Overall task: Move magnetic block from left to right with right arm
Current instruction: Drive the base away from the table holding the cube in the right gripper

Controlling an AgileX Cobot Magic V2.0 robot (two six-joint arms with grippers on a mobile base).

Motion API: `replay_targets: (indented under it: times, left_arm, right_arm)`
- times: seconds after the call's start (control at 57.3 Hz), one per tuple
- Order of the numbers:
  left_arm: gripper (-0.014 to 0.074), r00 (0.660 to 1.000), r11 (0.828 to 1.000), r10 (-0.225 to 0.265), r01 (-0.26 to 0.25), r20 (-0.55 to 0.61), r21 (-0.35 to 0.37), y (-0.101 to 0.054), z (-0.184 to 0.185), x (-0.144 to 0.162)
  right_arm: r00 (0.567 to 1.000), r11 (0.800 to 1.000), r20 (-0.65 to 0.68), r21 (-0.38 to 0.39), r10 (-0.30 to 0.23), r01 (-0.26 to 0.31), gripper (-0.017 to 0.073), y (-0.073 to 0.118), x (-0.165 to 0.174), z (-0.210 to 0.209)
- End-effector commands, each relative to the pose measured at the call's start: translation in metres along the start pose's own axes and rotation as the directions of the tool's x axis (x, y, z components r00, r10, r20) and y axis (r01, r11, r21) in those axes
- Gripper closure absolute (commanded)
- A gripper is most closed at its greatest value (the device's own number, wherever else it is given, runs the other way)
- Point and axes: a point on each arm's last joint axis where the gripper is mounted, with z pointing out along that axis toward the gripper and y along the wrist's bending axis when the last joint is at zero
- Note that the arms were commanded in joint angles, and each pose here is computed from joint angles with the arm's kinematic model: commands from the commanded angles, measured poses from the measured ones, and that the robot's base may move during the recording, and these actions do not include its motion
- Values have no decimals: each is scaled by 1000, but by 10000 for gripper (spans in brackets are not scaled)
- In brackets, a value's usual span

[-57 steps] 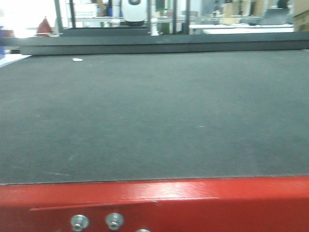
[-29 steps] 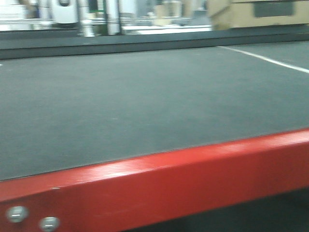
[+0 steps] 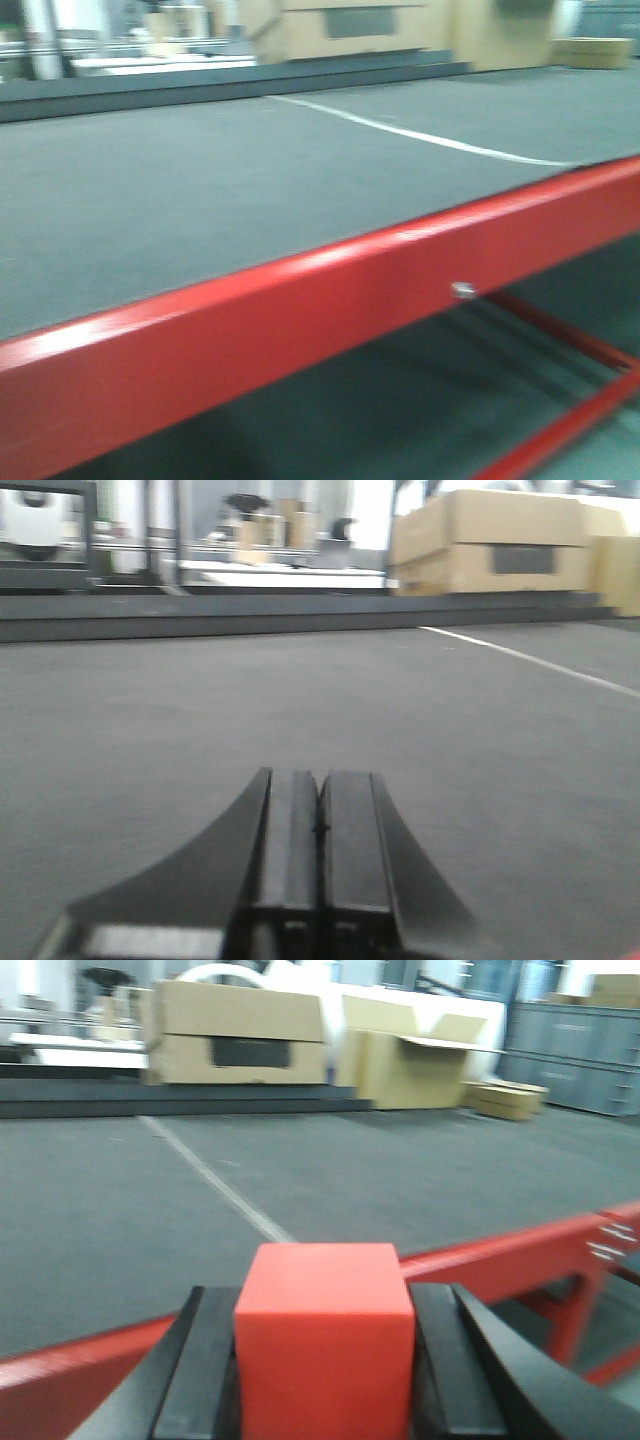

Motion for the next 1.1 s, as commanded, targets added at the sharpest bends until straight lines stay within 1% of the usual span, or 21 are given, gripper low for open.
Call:
replay_targets:
  times: [0.0, 1.082]
  left_arm:
    - [720, 996, 1000, -6, 5, 86, 3, 0, -1, -6]
    - [720, 996, 1000, -6, 5, 86, 3, 0, -1, -6]
  right_arm:
    - [993, 1000, 112, 15, -25, 23, 225, -1, -17, -1]
    - [993, 1000, 112, 15, -25, 23, 225, -1, -17, -1]
